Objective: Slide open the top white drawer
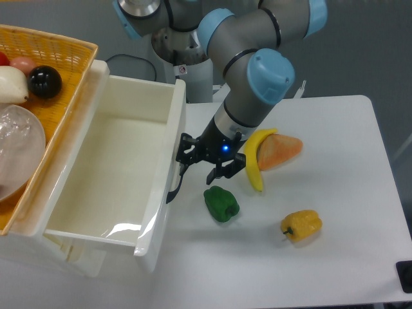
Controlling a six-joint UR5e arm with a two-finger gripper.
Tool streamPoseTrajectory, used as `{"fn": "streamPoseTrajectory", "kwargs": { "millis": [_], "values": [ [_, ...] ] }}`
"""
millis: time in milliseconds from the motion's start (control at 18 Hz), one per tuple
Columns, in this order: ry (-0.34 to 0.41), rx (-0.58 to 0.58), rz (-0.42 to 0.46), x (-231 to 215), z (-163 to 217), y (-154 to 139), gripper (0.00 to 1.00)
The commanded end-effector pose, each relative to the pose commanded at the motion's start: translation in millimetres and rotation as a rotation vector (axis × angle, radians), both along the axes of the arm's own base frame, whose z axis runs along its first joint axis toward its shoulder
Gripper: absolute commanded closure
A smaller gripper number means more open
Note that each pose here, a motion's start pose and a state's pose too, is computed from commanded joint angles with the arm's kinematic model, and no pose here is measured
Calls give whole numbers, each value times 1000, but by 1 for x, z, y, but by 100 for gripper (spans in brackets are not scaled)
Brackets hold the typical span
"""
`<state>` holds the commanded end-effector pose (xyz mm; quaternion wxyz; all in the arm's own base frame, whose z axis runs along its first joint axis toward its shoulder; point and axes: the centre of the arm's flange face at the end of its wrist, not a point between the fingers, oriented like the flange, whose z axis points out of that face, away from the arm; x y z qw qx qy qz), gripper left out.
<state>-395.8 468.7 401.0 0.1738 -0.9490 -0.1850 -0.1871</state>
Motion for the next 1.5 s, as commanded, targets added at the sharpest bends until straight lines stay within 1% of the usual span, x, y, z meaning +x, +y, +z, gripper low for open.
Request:
{"fn": "streamPoseTrajectory", "kwargs": {
  "millis": [56, 111, 167, 333, 444, 500, 667, 833, 889, 944, 1000, 1056, 1111, 1167, 1222, 1278, 1500],
  "values": [
    [2, 3, 8, -4, 0, -3, 10],
    [7, 6, 11, -5, 3, -4, 3],
    [17, 12, 11, -8, 7, -4, 1],
    [30, 17, 32, -21, 13, -11, 0],
    [50, 20, 25, -25, 16, -13, 0],
    [63, 21, 3, -27, 14, -15, 0],
    [151, 19, -79, -36, 15, -23, 0],
    [281, 9, -127, -58, 21, -37, 0],
    [317, -9, -159, -63, 19, -41, 0],
    [358, -36, -202, -68, 19, -46, 0],
    [397, -72, -265, -73, 16, -51, 0],
    [422, -118, -349, -81, 2, -56, 0],
    [428, -163, -431, -98, -21, -65, 0],
    [441, -202, -511, -107, -33, -68, 0],
    [456, -225, -565, -115, -39, -69, 0],
    [483, -235, -587, -122, -36, -69, 0],
    [495, -239, -583, -142, -37, -72, 0]
  ]
}}
